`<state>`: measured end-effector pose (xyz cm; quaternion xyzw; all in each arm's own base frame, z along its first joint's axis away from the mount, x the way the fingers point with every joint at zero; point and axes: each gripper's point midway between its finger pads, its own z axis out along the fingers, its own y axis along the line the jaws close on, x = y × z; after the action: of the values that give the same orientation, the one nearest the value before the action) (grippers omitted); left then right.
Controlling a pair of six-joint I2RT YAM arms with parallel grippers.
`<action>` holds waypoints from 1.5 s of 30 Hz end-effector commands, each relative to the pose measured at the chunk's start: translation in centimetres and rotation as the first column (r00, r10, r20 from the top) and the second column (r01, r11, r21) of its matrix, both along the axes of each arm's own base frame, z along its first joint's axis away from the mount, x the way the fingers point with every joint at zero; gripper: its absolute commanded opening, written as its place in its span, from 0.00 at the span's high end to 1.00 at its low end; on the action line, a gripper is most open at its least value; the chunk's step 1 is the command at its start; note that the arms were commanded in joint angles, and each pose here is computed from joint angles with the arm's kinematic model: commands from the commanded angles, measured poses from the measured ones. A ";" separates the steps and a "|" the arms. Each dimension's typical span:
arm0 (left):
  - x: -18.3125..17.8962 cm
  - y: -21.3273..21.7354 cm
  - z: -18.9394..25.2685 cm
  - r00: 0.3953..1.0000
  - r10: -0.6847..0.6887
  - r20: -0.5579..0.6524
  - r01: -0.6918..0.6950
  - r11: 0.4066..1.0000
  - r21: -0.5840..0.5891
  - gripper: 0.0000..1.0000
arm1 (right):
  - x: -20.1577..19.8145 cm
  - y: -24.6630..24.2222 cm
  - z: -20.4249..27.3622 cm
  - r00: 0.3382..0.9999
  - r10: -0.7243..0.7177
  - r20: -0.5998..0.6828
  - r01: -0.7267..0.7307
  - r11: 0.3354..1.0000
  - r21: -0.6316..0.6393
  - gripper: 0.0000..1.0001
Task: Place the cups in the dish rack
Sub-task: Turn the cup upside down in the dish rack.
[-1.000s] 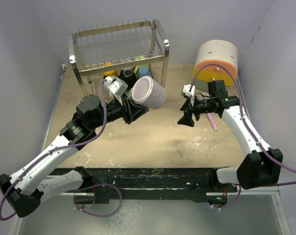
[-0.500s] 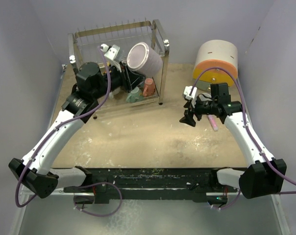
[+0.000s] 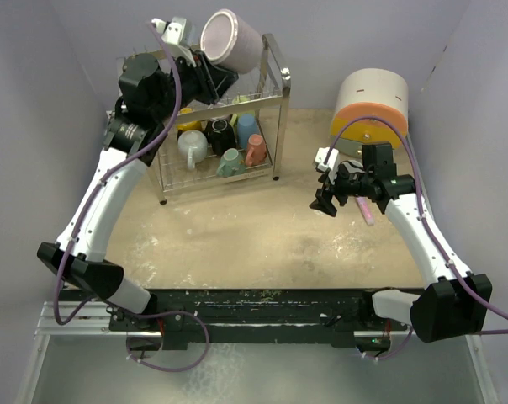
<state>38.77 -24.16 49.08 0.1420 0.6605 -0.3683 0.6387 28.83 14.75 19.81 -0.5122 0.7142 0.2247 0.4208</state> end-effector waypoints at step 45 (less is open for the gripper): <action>14.4 6.1 -1.5 0.959 0.279 0.057 -0.285 0.938 0.195 0.96 | 0.5 -0.5 -0.3 0.998 -0.002 0.071 0.004 1.000 -0.031 0.07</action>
<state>53.66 -17.94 39.22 0.0914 0.7846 -0.1856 0.5845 29.11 14.24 18.50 -0.5176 0.7167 0.2064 0.4193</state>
